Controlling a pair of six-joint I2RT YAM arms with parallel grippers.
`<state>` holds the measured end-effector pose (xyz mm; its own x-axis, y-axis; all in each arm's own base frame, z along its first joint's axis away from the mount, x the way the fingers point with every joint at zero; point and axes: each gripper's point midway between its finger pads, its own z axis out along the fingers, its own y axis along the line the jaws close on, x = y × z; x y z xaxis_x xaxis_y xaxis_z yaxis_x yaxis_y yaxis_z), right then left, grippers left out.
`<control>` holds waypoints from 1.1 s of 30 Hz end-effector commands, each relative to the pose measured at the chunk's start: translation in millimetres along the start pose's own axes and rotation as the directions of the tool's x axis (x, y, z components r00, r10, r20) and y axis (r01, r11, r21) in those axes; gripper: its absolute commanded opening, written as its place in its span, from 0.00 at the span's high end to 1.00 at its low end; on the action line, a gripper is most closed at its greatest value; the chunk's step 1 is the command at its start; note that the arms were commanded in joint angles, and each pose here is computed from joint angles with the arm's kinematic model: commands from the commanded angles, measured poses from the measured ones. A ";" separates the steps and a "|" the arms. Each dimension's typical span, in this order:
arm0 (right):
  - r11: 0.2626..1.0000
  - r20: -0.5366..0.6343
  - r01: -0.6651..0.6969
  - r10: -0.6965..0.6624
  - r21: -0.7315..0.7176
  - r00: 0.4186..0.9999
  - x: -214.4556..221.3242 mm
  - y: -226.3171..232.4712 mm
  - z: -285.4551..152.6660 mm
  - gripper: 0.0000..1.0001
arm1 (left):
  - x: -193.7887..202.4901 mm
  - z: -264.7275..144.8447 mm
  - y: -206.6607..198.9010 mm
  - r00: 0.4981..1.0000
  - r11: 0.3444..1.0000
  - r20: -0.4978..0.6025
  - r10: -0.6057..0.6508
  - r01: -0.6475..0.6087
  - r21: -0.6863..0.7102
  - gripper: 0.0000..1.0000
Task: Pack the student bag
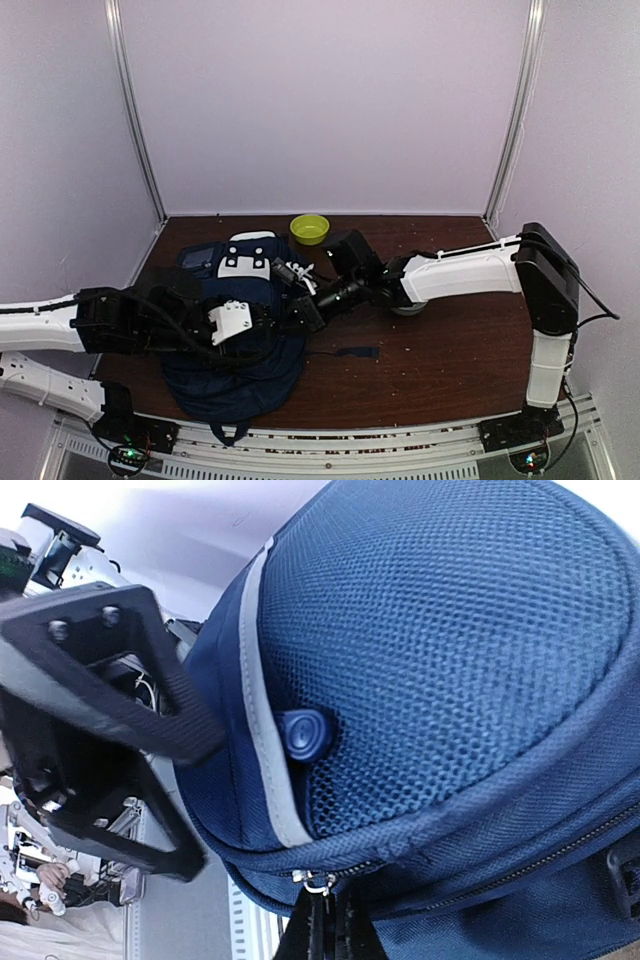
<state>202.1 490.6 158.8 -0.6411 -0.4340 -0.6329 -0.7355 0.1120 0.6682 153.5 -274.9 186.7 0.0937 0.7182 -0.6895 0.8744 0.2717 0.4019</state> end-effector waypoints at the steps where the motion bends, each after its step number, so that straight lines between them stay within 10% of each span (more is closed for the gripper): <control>1: 1.000 0.086 0.010 -0.011 0.018 0.996 -22.0 -1.5 -15.6 1.00 | 14.9 4.0 23.2 0.990 0.989 -0.120 0.068 -0.083 -0.125 0.30; 12: 0.964 0.188 -0.018 -0.033 0.267 0.982 -58.7 -61.5 -56.1 1.00 | 40.8 10.0 20.7 0.967 0.987 -0.245 0.076 -0.108 -0.122 1.00; 22: 0.927 0.261 -0.049 -0.054 0.372 0.964 -98.8 -95.7 -75.7 0.98 | 34.3 0.2 12.6 0.986 0.992 -0.156 0.050 -0.067 -0.103 1.00; 24: 0.933 0.262 -0.026 -0.074 0.359 0.962 -100.0 -87.6 -82.5 0.75 | 26.8 -2.4 15.5 0.994 0.992 -0.106 0.022 -0.035 -0.124 1.00; 27: 0.951 0.279 0.005 -0.096 0.310 0.956 -103.7 -69.7 -101.2 0.04 | 1.8 -10.7 35.6 0.997 0.975 -0.013 -0.077 0.072 -0.208 0.50; 30: 0.949 0.373 -0.006 -0.117 0.314 0.921 -115.1 -57.8 -145.7 0.00 | -17.1 -26.4 74.3 0.978 0.907 0.050 -0.201 0.205 -0.367 0.18; 33: 0.913 0.469 -0.097 -0.110 0.395 0.876 -116.4 -69.1 -201.5 0.00 | -5.6 -44.2 123.4 0.915 0.793 0.019 -0.404 0.361 -0.491 0.14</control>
<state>354.2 399.3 200.3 -0.6677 -0.1456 -0.7301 -0.7044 0.4409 0.5563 194.4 -248.1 211.6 -0.0472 0.7179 -0.6945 0.7125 0.5115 0.4803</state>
